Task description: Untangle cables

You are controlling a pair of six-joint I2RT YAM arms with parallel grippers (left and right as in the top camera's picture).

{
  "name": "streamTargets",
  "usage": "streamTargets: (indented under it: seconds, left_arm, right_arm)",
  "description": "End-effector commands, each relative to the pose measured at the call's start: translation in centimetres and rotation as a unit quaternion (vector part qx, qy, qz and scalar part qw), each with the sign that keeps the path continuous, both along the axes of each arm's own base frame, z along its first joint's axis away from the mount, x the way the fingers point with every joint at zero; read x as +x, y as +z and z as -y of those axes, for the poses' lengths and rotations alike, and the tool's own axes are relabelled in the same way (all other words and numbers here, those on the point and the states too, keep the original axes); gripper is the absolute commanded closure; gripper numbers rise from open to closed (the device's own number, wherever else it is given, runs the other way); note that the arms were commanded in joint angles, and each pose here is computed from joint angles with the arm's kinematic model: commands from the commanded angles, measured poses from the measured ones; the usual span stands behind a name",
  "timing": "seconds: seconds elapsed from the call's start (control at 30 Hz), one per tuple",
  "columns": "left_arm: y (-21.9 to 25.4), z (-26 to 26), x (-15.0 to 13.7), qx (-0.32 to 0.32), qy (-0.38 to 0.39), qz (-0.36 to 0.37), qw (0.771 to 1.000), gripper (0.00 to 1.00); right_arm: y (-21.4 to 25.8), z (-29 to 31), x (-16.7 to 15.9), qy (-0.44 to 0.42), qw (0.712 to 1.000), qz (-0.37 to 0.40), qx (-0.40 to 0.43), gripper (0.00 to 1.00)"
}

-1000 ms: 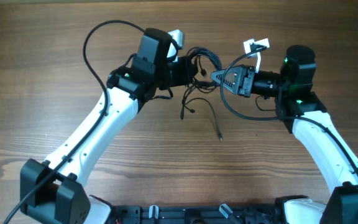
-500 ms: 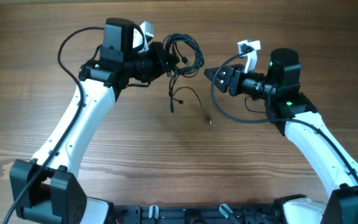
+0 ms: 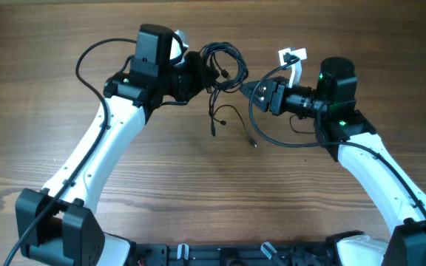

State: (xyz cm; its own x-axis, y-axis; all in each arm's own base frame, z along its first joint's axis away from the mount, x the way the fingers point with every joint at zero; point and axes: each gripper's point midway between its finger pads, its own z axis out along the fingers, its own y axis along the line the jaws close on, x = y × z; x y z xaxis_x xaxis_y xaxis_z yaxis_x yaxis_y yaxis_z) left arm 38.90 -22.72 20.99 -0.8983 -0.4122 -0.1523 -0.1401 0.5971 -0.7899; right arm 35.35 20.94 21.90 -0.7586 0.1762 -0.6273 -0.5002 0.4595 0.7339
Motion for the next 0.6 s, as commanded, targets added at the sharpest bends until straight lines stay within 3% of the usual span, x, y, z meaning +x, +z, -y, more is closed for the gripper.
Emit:
streamTargets:
  seconds: [0.0,0.07,0.2,0.4,0.47,0.57]
  left_arm:
    - [0.5,1.7,-0.7,-0.004,-0.011,0.001,1.000,0.96]
    - [0.5,3.0,-1.6,-0.004,-0.029,0.001,1.000,0.96]
    - [0.8,4.5,-2.8,-0.015,-0.060,-0.002,0.998,0.96]
    - [1.2,5.5,-4.2,-0.033,-0.110,0.001,0.993,0.96]
    - [1.4,5.6,-4.5,-0.040,-0.117,-0.001,0.992,0.96]
    - [1.5,5.6,-4.3,-0.038,-0.124,0.010,0.992,0.96]
  right_arm:
    - [0.8,-0.4,-0.1,0.011,1.000,0.008,0.011,0.53]
    - [0.9,-0.1,0.5,-0.005,1.000,0.016,0.008,0.49]
    - [0.0,2.1,3.5,-0.123,0.992,-0.010,-0.011,0.49]
    - [1.8,2.8,5.0,-0.166,0.986,0.004,0.021,0.49]
    - [-0.1,4.2,5.9,-0.216,0.976,-0.019,-0.006,0.51]
    - [-6.3,9.0,6.5,-0.338,0.930,-0.098,-0.107,0.51]
